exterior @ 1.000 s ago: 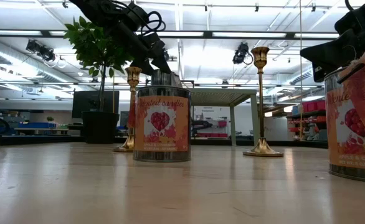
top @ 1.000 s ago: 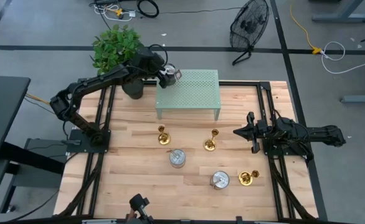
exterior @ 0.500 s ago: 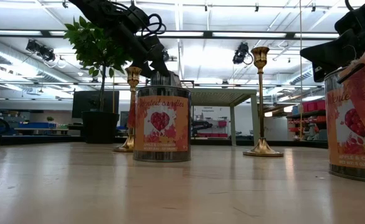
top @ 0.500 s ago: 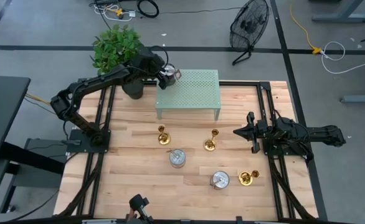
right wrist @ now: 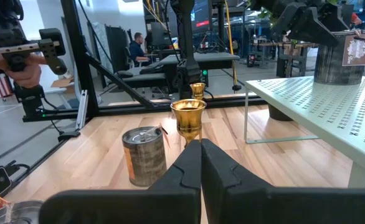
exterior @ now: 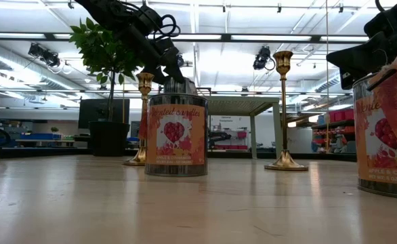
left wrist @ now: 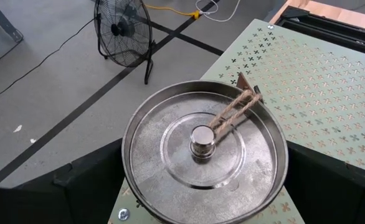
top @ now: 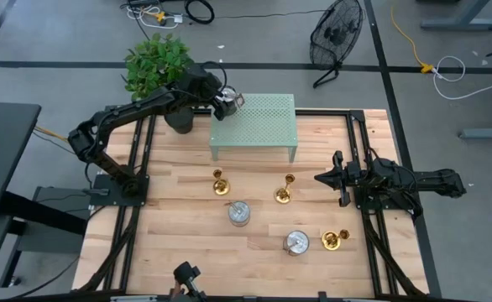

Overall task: Pick & Place candle stick holders
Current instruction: Put the bottom silver scented candle on the shelf

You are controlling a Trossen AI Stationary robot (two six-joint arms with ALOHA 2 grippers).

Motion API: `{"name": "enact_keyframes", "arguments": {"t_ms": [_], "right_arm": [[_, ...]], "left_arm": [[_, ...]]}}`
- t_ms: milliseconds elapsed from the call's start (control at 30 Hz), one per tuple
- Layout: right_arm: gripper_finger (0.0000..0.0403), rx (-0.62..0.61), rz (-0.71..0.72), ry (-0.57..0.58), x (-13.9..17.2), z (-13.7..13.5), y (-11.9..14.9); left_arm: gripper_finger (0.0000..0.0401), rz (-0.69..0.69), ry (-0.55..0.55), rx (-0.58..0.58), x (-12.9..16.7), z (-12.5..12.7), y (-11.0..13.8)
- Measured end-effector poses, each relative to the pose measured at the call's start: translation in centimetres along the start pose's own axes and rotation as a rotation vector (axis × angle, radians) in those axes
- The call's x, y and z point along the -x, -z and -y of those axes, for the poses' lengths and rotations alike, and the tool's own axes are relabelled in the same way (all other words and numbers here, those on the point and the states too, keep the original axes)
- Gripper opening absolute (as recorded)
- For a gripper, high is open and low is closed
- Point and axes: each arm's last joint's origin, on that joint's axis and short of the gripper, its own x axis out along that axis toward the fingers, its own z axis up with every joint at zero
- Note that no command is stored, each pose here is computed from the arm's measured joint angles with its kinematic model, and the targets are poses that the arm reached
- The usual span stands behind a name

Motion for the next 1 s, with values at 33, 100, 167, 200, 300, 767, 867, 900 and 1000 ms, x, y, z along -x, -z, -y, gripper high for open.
{"name": "enact_keyframes", "arguments": {"t_ms": [33, 100, 167, 200, 300, 767, 867, 900, 1000], "right_arm": [[0.0003, 0.000, 0.000, -0.001, 0.0, 0.0, 0.0], [0.0003, 0.000, 0.001, -0.001, 0.0, 0.0, 0.0], [0.0003, 0.000, 0.000, 0.000, 0.0, 0.0, 0.0], [0.0003, 0.000, 0.000, 0.000, 0.0, 0.0, 0.0], [0.0003, 0.000, 0.000, 0.000, 0.0, 0.0, 0.0], [0.0003, 0.000, 0.000, 0.000, 0.0, 0.0, 0.0], [0.0003, 0.000, 0.000, 0.000, 0.0, 0.0, 0.0], [0.0003, 0.000, 0.000, -0.001, 0.0, 0.0, 0.0], [0.0003, 0.000, 0.000, 0.000, 0.0, 0.0, 0.0]], "left_arm": [[0.0400, 0.000, 0.000, 0.000, 0.0, 0.0, 0.0], [0.0400, 0.000, -0.001, 0.000, 0.0, 0.0, 0.0], [0.0400, 0.001, -0.002, 0.000, 0.0, 0.0, 0.0], [0.0400, 0.001, -0.002, 0.000, 0.0, 0.0, 0.0], [0.0400, 0.001, -0.002, -0.001, 0.0, 0.0, 0.0], [0.0399, -0.013, 0.000, -0.004, 0.1, 0.1, 0.1], [0.0399, -0.010, 0.006, -0.005, 0.3, 0.1, -0.3], [0.0399, -0.005, 0.007, -0.006, 0.4, 0.0, -0.5], [0.0399, 0.005, 0.006, -0.008, 0.7, 0.0, -1.1]]}}
